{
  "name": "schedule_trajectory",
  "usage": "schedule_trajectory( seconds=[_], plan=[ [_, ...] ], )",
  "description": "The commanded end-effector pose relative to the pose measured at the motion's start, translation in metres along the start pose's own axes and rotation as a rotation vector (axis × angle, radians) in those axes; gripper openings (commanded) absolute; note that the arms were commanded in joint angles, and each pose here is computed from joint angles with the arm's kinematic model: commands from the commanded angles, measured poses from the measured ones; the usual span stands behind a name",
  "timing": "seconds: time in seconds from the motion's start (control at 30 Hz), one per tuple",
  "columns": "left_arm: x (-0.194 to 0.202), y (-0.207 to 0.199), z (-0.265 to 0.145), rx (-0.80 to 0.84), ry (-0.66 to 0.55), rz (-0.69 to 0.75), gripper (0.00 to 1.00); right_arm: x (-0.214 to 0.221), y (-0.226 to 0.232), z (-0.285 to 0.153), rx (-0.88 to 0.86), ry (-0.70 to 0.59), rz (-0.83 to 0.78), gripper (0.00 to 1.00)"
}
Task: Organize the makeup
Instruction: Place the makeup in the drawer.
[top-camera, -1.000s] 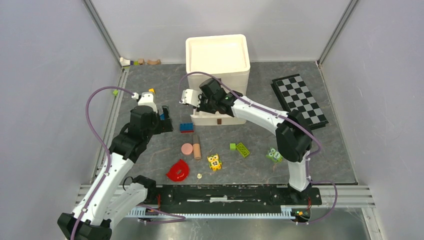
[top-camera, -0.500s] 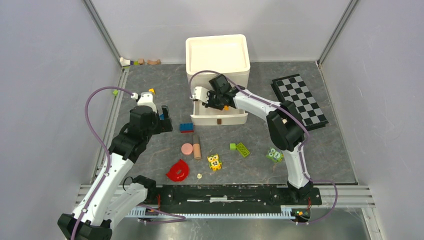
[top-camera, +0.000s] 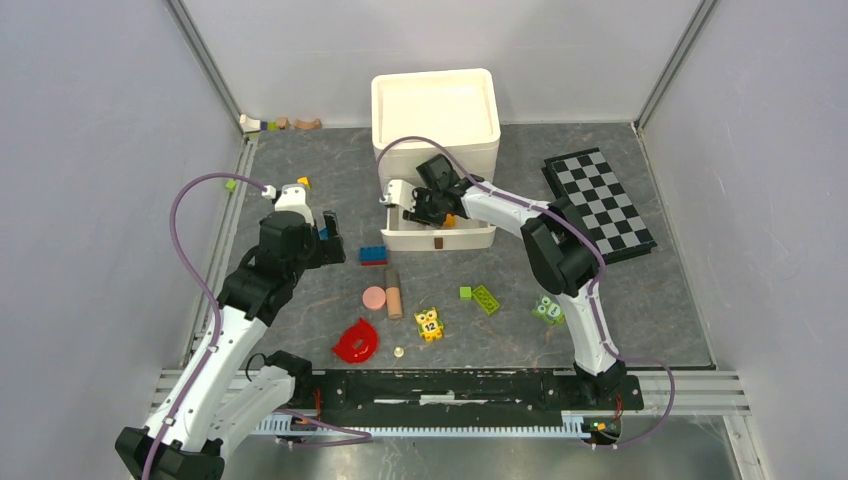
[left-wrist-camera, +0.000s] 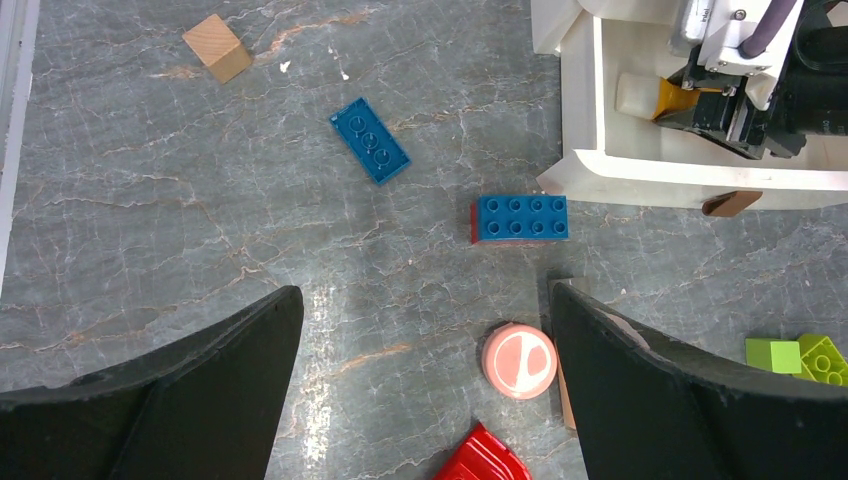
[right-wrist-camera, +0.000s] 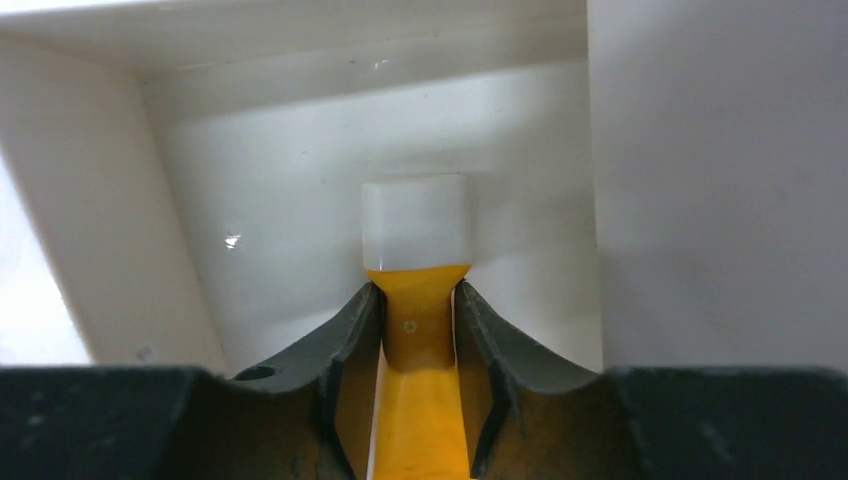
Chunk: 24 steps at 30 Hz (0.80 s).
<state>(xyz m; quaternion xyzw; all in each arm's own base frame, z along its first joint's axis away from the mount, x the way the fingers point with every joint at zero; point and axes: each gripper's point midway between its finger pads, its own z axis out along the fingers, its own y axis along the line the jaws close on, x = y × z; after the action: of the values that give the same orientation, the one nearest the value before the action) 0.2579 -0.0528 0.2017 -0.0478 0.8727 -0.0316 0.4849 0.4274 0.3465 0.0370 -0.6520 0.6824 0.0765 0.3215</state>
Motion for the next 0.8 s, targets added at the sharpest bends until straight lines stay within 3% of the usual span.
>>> schedule_trajectory(
  seconds=[0.0,0.2,0.77],
  plan=[
    [-0.009,0.002,0.0,-0.001,-0.037,0.023,1.0,0.001,0.002,0.006,-0.023,-0.009,0.011,0.42],
    [-0.009,0.002,0.0,-0.001,-0.037,0.022,1.0,-0.011,-0.001,-0.006,-0.012,-0.043,0.028,0.54],
    [-0.01,0.002,-0.001,0.002,-0.038,0.02,1.0,-0.09,-0.038,-0.112,0.195,-0.305,0.143,0.63]
  ],
)
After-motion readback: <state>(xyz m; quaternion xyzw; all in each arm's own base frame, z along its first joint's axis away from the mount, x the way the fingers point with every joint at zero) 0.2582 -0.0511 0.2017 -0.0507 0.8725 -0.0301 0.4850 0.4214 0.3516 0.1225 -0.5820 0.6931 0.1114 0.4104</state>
